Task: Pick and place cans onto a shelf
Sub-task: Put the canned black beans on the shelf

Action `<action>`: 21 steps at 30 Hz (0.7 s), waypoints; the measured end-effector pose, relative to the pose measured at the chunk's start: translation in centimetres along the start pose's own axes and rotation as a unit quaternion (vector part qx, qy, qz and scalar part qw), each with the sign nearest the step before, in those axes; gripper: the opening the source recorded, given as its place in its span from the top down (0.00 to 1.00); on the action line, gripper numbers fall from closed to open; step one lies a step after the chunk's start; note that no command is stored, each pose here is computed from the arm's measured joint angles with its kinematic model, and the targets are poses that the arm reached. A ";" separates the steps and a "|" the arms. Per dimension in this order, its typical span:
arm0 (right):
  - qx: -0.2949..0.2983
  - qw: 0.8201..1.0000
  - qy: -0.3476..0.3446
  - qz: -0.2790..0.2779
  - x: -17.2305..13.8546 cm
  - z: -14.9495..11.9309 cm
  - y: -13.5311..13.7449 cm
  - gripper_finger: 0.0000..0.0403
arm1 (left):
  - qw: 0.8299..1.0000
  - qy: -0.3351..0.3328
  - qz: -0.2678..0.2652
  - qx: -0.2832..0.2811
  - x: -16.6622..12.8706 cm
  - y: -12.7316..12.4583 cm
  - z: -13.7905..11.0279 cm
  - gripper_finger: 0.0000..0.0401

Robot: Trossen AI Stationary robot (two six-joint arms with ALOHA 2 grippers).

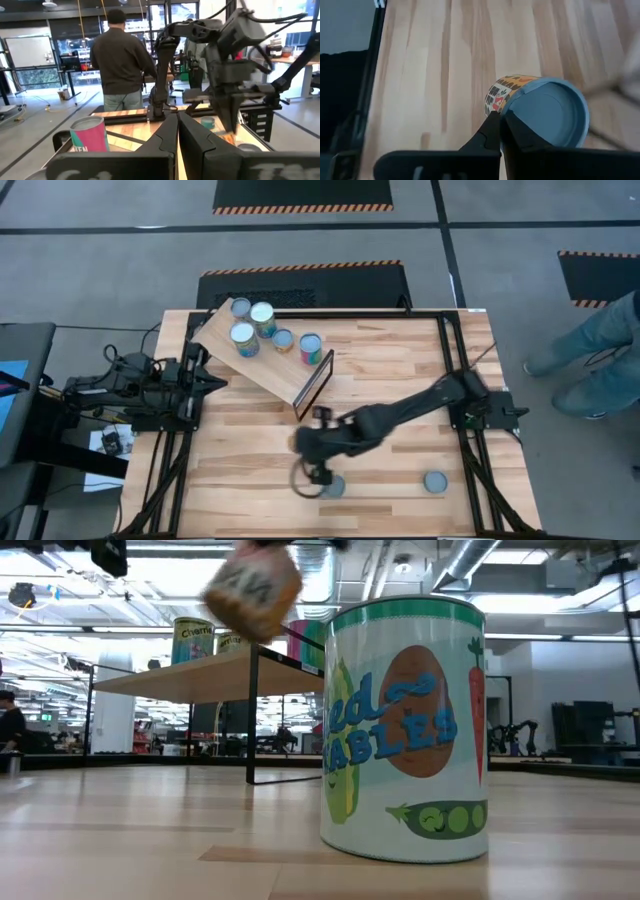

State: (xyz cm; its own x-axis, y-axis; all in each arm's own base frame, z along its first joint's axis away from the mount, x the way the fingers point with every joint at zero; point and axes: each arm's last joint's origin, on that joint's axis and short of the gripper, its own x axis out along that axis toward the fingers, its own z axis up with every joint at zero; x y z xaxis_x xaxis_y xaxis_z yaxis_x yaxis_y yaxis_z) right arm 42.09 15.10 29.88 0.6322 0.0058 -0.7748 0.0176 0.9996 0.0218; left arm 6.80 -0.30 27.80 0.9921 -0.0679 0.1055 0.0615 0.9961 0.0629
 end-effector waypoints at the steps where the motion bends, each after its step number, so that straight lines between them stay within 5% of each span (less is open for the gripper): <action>1: -0.015 1.000 0.001 0.005 0.9 0.5 0.1 0.97 | 1.000 0.001 0.000 0.000 0.0 0.0 0.0 0.99; 11: -0.090 0.995 0.035 0.026 10.1 2.1 -1.3 0.97 | 1.000 0.005 0.000 0.000 0.0 0.0 -0.1 0.99; 21: -0.096 0.992 0.078 0.032 13.2 0.5 -1.7 0.96 | 1.000 0.006 -0.001 0.000 0.0 0.0 -0.1 0.99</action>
State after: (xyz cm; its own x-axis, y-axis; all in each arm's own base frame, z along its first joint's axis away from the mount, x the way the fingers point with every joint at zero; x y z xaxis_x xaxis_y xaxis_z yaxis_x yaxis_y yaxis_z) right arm 50.80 13.42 19.94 0.5000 0.0578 -0.8641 -0.1755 0.9838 -0.0357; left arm 6.81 -0.30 27.69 0.9932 -0.0683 0.0938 0.0626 0.9961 0.0626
